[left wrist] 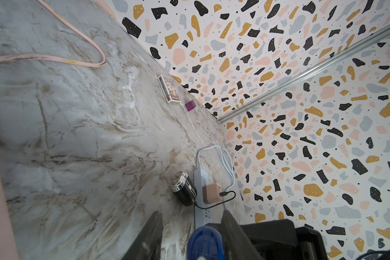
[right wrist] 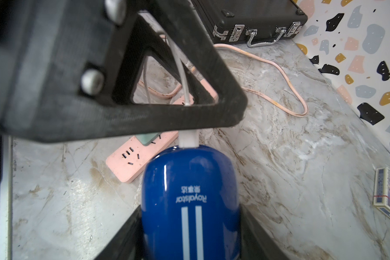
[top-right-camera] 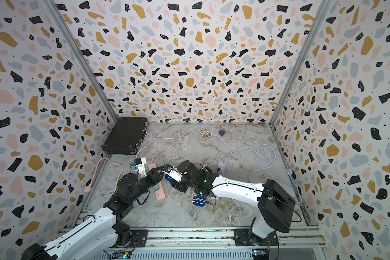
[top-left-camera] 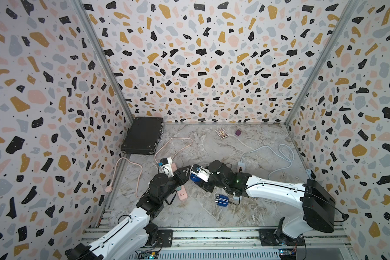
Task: Unplug the electric shaver
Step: Remove the charging cable from the electric shaver.
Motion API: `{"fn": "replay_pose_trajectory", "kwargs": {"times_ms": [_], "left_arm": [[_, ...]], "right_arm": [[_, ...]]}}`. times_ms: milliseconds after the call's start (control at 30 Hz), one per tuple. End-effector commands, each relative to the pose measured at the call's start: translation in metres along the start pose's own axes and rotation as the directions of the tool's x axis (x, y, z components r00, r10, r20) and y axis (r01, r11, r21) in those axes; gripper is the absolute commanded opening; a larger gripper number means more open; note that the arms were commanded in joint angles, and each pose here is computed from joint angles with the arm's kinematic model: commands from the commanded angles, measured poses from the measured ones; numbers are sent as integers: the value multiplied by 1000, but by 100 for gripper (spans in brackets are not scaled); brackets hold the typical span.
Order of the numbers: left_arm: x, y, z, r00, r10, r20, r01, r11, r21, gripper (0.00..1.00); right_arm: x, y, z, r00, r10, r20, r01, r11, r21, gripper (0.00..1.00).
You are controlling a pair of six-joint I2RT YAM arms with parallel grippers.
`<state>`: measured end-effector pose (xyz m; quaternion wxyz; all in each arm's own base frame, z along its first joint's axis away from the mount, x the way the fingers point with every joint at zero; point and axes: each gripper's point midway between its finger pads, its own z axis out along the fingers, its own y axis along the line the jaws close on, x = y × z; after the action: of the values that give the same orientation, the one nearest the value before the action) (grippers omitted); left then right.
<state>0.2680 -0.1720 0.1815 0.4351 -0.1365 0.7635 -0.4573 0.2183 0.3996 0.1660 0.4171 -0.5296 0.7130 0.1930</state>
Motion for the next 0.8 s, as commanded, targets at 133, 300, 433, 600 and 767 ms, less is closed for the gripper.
{"fn": "replay_pose_trajectory", "kwargs": {"times_ms": [133, 300, 433, 600, 767], "left_arm": [[-11, -26, 0, 1000, 3, 24, -5, 997, 83, 42], [-12, -27, -1, 1000, 7, 23, -9, 997, 78, 41], [-11, -26, -2, 1000, 7, 22, -9, 997, 71, 36], [-10, -24, -1, 1000, 3, 14, -4, 998, 65, 34], [-9, -23, 1, 1000, 2, 11, -2, 998, 66, 34]], "right_arm": [[-15, -2, -5, 999, -21, 34, 20, 1000, 22, 32], [-14, -4, -4, 999, -25, 29, 24, 999, 30, 32], [-14, -4, -5, 999, -31, 38, 30, 999, 38, 32], [-13, -5, -3, 999, -30, 34, 28, 999, 42, 32], [-14, -3, -2, 999, -32, 34, 30, 999, 35, 32]]}}
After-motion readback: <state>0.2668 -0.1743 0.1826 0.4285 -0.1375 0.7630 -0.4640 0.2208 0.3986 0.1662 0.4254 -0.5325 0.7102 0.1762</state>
